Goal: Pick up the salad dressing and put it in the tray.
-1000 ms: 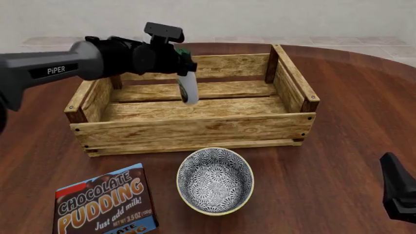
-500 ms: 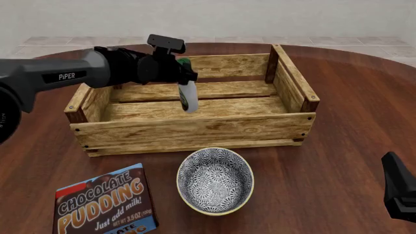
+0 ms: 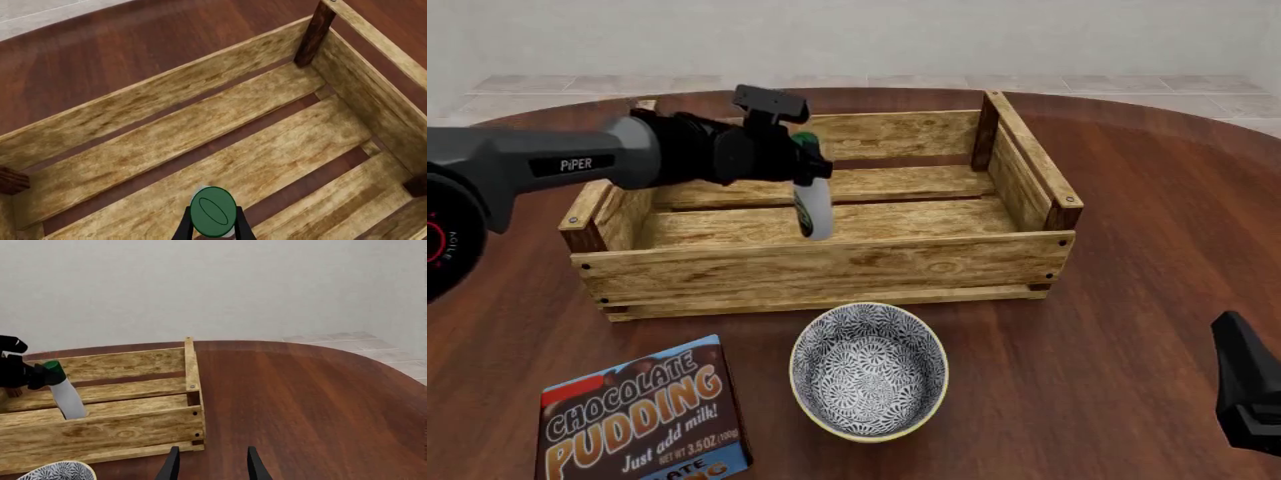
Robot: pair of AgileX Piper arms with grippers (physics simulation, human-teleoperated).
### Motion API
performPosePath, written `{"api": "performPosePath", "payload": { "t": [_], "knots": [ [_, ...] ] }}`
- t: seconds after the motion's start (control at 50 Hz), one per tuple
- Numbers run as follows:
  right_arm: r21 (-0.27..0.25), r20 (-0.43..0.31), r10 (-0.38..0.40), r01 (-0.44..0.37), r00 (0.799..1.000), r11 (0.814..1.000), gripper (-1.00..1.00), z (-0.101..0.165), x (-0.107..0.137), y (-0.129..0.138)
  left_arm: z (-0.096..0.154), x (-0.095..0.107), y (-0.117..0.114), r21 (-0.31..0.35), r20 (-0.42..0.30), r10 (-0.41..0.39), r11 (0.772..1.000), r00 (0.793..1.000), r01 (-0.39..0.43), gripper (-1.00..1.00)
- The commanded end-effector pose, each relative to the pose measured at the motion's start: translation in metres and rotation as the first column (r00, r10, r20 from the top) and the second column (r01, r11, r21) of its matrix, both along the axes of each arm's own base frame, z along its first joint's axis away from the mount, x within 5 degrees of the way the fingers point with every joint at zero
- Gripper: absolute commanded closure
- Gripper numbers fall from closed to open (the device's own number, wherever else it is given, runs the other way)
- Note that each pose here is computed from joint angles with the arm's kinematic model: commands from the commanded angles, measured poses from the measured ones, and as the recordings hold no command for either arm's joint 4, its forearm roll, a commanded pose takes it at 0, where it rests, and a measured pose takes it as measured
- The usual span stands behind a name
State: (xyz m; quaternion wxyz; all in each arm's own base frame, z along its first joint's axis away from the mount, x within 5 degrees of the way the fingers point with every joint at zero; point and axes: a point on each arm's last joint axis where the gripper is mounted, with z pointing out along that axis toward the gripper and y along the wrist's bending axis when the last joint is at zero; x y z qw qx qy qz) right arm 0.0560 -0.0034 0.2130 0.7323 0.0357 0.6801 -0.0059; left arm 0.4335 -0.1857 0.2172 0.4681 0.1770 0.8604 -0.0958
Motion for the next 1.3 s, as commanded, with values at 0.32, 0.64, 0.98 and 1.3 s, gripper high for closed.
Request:
{"api": "performPosePath", "payload": {
  "t": [0.32, 0.64, 0.98, 1.3],
  "knots": [
    [0.004, 0.0, -0.003, 0.003, 1.0, 1.0, -1.0, -0.001, 0.0, 0.0, -0.003, 0.0, 0.001, 0.016, 0.012, -0.011, 1.0, 1.0, 0.01, 1.0],
    [0.006, 0.001, -0.004, 0.004, 1.0, 1.0, -1.0, -0.001, 0.0, 0.0, -0.016, 0.001, 0.0, 0.016, -0.008, -0.008, 1.0, 1.0, 0.008, 1.0],
    [0.009, 0.003, -0.006, 0.006, 1.0, 1.0, -1.0, 0.0, 0.0, 0.0, -0.031, -0.001, -0.001, 0.019, -0.029, -0.006, 1.0, 1.0, 0.006, 1.0],
    [0.009, 0.002, -0.007, 0.007, 1.0, 1.0, -1.0, 0.0, 0.0, 0.0, -0.038, -0.002, -0.002, 0.019, -0.037, -0.006, 1.0, 0.999, 0.007, 1.0]
  ]
}}
